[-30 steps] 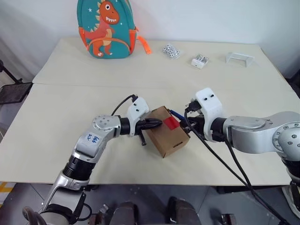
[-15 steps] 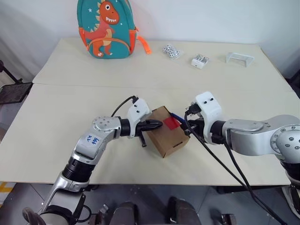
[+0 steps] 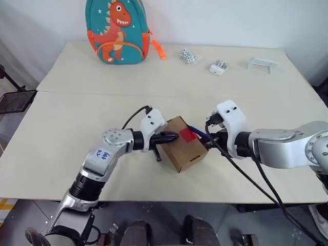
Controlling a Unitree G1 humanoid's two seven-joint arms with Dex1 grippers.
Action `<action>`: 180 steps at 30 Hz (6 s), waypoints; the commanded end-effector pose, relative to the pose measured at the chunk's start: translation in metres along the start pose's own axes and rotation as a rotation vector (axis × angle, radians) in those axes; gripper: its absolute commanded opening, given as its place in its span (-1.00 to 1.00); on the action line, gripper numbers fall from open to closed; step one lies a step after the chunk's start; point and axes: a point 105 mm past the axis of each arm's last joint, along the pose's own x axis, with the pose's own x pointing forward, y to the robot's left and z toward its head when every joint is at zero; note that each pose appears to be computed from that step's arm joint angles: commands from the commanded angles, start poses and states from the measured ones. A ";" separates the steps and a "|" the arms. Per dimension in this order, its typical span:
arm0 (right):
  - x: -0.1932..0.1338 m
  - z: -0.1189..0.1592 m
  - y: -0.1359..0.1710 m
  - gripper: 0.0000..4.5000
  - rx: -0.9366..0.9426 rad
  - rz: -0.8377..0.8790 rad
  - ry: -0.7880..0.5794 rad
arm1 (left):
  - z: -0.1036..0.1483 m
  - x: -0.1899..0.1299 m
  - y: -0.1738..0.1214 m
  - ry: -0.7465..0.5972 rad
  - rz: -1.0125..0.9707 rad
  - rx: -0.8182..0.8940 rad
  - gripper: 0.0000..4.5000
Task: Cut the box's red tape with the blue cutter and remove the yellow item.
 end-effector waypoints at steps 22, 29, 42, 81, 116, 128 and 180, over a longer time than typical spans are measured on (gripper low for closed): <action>-0.033 -0.022 -0.002 -0.95 -0.059 0.005 0.033 | -0.030 0.014 -0.017 0.090 -0.028 -0.091 -1.00; -0.045 0.004 -0.004 -0.95 -0.076 0.018 -0.059 | -0.030 0.014 -0.017 0.087 -0.031 -0.091 -1.00; -0.060 0.003 -0.103 -0.95 -0.005 -0.265 -0.176 | -0.019 0.008 -0.008 0.070 -0.063 -0.029 -1.00; -0.078 -0.052 -0.135 0.24 -0.081 0.057 -0.489 | -0.002 -0.088 0.057 0.056 0.116 0.095 -1.00; 0.050 -0.064 -0.005 -0.99 -0.409 0.349 -0.349 | -0.044 -0.028 0.037 0.074 0.127 -0.110 -1.00; -0.003 -0.061 -0.043 -0.91 -0.247 0.259 -0.306 | -0.019 -0.079 0.053 -0.014 0.055 0.051 -1.00; 0.033 -0.024 -0.017 0.43 0.256 0.204 -0.029 | -0.006 -0.006 0.006 -0.056 -0.242 0.218 -1.00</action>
